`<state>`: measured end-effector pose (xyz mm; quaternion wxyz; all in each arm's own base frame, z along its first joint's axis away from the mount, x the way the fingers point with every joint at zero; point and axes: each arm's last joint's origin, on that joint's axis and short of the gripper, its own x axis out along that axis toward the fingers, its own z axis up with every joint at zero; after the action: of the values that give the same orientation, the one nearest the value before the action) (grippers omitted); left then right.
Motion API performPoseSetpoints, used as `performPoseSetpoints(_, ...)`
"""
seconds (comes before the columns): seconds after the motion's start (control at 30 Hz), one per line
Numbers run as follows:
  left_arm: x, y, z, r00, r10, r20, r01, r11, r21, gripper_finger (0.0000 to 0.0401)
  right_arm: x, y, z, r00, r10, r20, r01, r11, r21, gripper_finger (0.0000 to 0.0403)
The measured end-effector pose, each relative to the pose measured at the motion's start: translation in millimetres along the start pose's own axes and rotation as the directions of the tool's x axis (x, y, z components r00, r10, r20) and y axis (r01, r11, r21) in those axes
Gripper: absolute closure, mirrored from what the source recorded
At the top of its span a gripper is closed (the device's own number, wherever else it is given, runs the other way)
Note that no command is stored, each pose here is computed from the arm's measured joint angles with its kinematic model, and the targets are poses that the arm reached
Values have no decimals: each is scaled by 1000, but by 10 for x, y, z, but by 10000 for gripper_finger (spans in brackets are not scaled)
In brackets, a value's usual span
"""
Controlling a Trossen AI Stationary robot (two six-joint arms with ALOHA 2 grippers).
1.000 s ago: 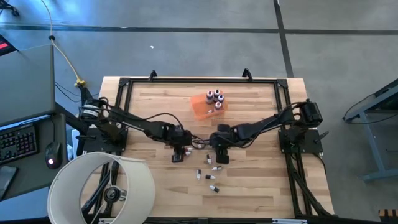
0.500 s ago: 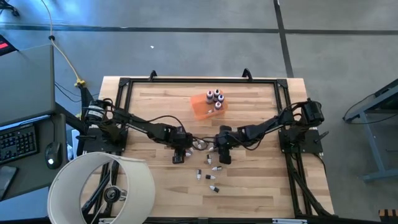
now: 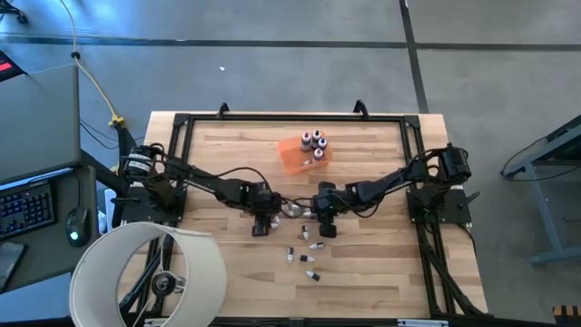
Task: Pick & Place food coloring
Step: Put the small red food coloring bottle into the orange bin
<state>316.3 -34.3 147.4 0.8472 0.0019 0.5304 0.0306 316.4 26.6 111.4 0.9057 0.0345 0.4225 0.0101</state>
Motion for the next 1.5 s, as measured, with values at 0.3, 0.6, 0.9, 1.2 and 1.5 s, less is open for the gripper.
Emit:
performPoseSetpoints(0.3, -102, -3, 114, 1000, 17, -22, -17, 1000, 4, 231, -163, -27, 576, 981, -63, 183, 77, 994, -73, 344)
performPoseSetpoints(0.6, -124, -11, 151, 1000, -4, -11, 4, 1000, -6, 231, -439, -809, 1137, 851, -474, 227, 487, 874, -3, 333)
performPoseSetpoints(0.9, -128, -5, 156, 1000, 19, -4, -19, 1000, 9, 231, -220, -1467, 939, 897, -410, 167, 391, 911, 131, 326)
performPoseSetpoints(1.2, -129, 7, 159, 998, 61, 2, -61, 998, 9, 231, -188, -1433, 947, 892, -417, 173, 415, 909, 44, 287)
performPoseSetpoints(1.5, -130, 3, 151, 999, 42, -8, -42, 996, 76, 231, -466, -1221, 1134, 827, -503, 250, 526, 850, -29, 247)
